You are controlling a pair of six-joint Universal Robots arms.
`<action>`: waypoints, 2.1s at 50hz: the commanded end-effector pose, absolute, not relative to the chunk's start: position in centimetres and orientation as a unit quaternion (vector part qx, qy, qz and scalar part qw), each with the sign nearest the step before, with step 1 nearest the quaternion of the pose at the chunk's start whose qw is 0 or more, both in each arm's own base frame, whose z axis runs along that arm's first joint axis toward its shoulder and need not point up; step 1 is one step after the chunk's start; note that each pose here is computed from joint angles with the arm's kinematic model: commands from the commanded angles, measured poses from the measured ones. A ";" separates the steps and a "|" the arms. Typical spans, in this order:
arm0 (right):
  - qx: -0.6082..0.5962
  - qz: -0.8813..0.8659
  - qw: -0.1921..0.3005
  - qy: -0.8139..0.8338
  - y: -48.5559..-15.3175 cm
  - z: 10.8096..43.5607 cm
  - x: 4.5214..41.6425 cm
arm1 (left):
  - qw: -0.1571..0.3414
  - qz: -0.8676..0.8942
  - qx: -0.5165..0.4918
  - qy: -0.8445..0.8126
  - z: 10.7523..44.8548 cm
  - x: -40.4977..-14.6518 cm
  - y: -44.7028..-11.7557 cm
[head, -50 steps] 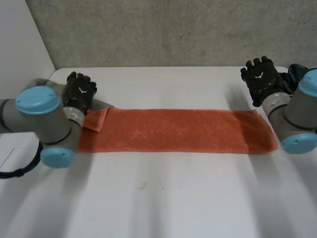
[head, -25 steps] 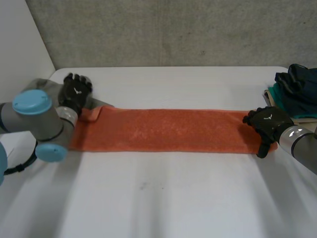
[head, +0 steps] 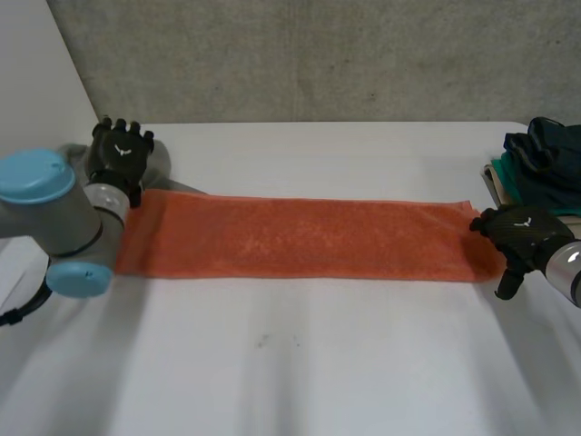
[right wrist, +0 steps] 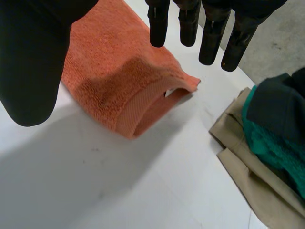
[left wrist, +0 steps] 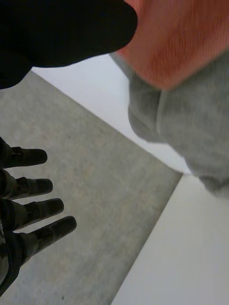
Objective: Fold the laundry.
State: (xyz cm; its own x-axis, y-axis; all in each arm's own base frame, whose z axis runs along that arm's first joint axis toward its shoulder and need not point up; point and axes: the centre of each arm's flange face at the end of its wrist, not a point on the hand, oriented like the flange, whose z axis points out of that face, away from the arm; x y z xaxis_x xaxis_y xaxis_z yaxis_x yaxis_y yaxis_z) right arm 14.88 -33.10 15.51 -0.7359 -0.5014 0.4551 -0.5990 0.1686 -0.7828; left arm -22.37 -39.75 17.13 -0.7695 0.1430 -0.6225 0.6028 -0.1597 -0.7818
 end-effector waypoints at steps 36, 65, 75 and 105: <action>0.353 0.547 0.239 -0.720 -38.1 16.8 3.7 | 0.126 -0.705 0.282 0.638 20.4 -21.6 -32.6; 0.330 0.598 0.009 -0.730 -36.0 16.3 15.4 | 0.091 -0.708 0.235 0.660 21.0 -20.2 -30.9; 0.343 0.580 0.003 -0.739 -36.0 14.4 15.6 | 0.090 -0.702 0.238 0.665 20.5 -20.1 -30.6; 0.348 0.562 0.054 -0.749 -36.9 13.3 12.7 | 0.082 -0.704 0.244 0.662 20.6 -20.3 -30.6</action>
